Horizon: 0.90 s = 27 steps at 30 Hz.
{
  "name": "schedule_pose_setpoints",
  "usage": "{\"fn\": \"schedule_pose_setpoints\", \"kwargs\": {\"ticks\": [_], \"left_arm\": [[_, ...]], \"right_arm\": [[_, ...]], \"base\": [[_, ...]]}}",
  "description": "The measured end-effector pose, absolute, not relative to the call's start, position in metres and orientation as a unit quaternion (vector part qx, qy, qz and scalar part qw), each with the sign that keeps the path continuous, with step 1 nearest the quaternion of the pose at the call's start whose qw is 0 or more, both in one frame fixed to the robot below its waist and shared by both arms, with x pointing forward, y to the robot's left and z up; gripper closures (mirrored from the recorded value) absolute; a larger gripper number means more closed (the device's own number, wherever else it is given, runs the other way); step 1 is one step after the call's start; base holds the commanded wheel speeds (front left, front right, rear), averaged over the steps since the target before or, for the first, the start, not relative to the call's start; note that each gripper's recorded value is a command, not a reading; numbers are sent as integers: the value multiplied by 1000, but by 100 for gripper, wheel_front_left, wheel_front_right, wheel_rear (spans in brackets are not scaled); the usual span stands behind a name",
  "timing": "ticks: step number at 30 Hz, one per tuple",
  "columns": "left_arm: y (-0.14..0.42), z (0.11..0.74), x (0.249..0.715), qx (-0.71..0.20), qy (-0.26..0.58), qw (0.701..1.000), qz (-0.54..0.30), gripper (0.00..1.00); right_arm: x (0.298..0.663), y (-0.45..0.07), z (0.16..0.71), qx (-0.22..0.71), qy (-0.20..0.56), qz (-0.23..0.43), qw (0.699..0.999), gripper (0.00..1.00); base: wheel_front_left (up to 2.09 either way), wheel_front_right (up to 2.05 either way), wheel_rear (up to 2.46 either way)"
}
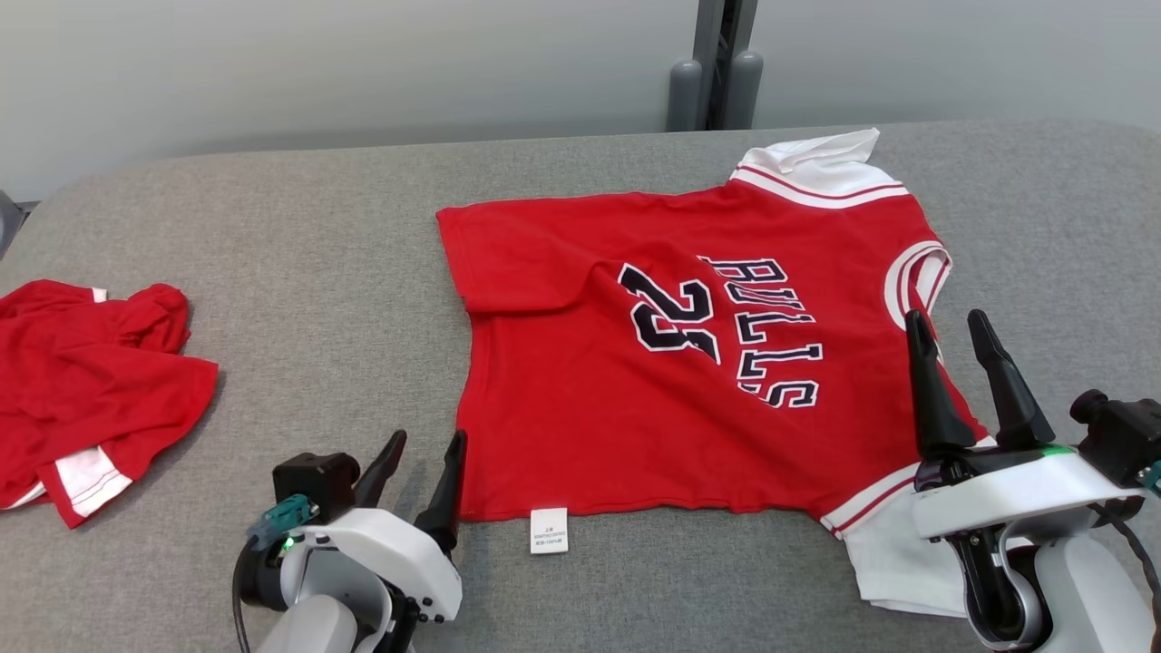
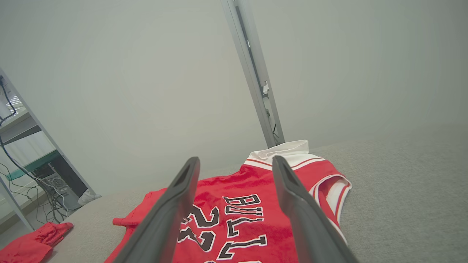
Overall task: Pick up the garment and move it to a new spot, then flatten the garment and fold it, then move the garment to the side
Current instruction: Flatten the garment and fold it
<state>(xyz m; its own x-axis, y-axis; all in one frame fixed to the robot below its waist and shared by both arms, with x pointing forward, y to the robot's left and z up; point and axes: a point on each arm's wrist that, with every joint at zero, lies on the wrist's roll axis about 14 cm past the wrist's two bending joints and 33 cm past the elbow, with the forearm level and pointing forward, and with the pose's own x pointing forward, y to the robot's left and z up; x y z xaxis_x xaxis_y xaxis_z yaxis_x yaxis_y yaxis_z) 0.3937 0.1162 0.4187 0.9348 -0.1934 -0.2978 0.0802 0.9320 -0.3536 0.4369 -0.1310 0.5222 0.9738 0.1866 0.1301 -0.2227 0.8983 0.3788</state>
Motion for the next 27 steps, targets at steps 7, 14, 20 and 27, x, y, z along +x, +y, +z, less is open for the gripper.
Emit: {"fn": "schedule_pose_setpoints", "kwargs": {"ticks": [7, 14, 20, 27], "left_arm": [[109, 391, 376, -164, 239, 955, -69, 0], [101, 377, 360, -162, 288, 941, -79, 0], [101, 371, 354, -158, 307, 935, -74, 0], [95, 371, 358, -167, 308, 933, -78, 0]], "right_arm": [[436, -135, 521, 204, -45, 97, 973, 0], [436, -139, 520, 212, -47, 87, 972, 0], [433, -140, 521, 214, -49, 83, 972, 0], [432, -145, 517, 216, -48, 75, 972, 0]], "base": [[0, 0, 0], [0, 0, 0], [0, 0, 0], [0, 0, 0]]}}
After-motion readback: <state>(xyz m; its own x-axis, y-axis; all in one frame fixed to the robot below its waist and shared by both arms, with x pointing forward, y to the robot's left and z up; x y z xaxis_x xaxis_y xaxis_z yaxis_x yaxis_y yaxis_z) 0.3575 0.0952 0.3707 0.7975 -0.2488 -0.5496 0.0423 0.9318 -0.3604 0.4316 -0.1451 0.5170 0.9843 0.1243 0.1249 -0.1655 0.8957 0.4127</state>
